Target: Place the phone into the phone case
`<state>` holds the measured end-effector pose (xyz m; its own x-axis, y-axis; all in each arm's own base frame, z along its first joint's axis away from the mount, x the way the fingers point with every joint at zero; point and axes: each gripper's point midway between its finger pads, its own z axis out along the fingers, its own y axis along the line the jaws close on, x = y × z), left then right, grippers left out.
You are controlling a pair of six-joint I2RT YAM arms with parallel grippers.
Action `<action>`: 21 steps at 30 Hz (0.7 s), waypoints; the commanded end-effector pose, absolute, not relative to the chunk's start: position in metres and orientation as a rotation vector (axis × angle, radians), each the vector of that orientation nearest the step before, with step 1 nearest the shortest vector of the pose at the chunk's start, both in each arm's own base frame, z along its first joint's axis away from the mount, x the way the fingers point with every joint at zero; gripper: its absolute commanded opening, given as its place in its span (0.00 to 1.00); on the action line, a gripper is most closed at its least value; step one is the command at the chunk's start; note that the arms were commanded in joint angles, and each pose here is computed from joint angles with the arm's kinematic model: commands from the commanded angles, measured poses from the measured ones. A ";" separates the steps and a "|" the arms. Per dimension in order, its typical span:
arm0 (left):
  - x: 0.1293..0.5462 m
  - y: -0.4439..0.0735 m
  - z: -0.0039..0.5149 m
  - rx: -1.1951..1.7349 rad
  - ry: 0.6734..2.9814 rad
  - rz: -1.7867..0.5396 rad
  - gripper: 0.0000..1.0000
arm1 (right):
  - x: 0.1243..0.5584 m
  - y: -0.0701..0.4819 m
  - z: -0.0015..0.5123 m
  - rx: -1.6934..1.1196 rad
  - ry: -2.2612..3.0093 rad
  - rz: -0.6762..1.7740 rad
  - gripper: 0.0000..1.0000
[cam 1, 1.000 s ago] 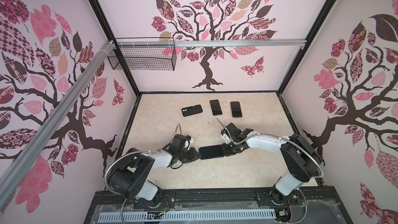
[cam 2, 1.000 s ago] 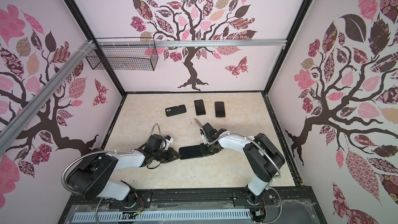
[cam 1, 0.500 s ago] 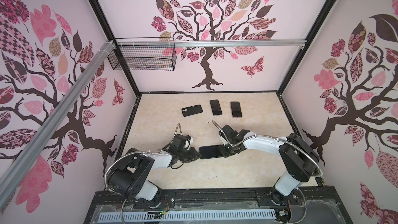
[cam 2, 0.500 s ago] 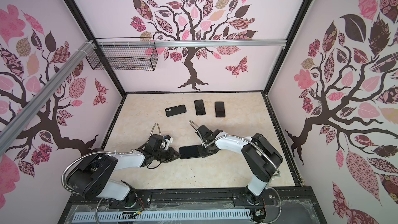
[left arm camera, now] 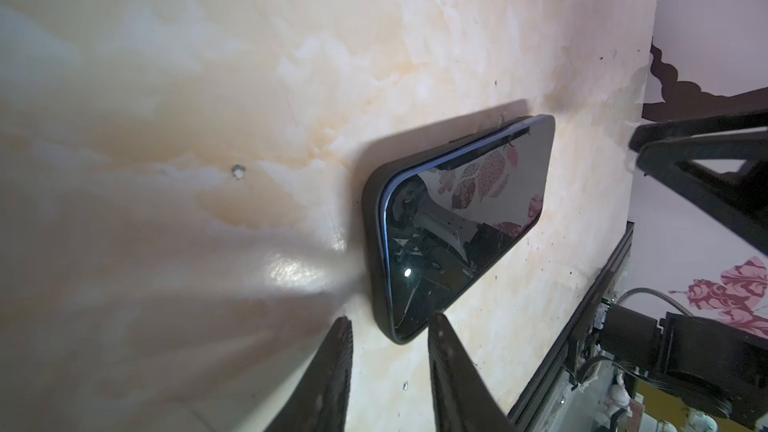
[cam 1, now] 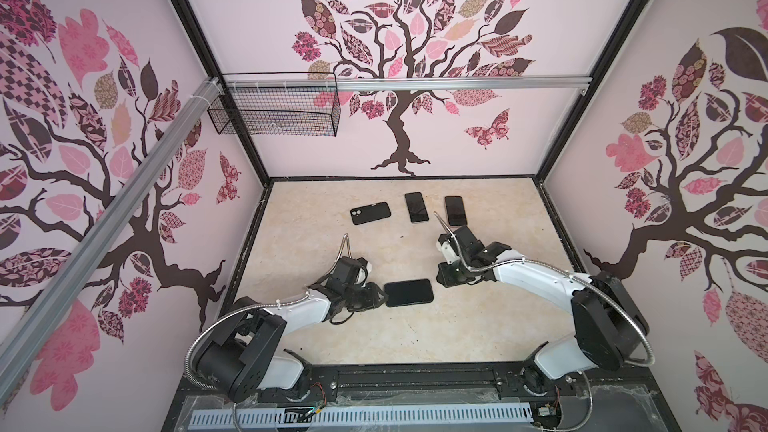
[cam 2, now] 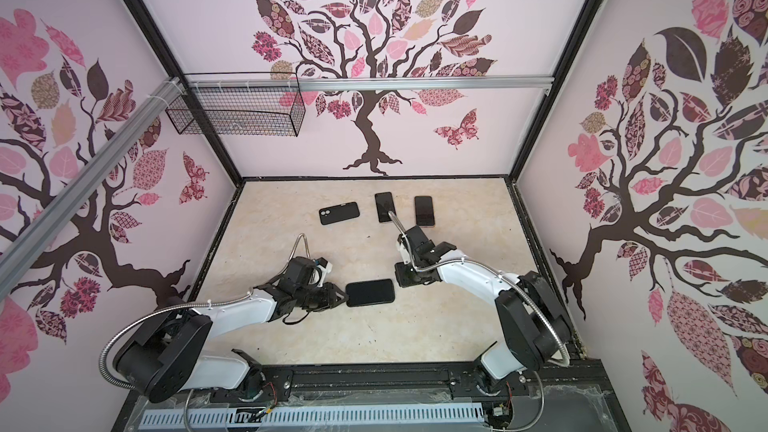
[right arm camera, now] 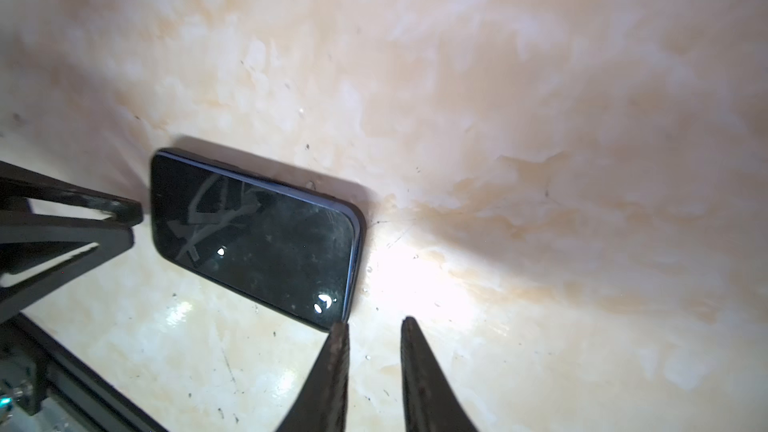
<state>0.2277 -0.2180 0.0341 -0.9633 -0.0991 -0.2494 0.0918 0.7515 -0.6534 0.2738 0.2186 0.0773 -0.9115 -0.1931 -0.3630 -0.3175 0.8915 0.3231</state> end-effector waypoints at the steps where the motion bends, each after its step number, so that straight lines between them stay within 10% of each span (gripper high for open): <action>1: 0.247 -0.215 0.050 0.011 2.636 -0.949 0.38 | 0.274 0.232 0.097 -0.435 2.678 0.678 0.27; 21: 0.264 -0.221 0.040 0.006 2.721 -0.932 0.29 | 0.285 0.246 0.058 -0.411 2.759 0.724 0.28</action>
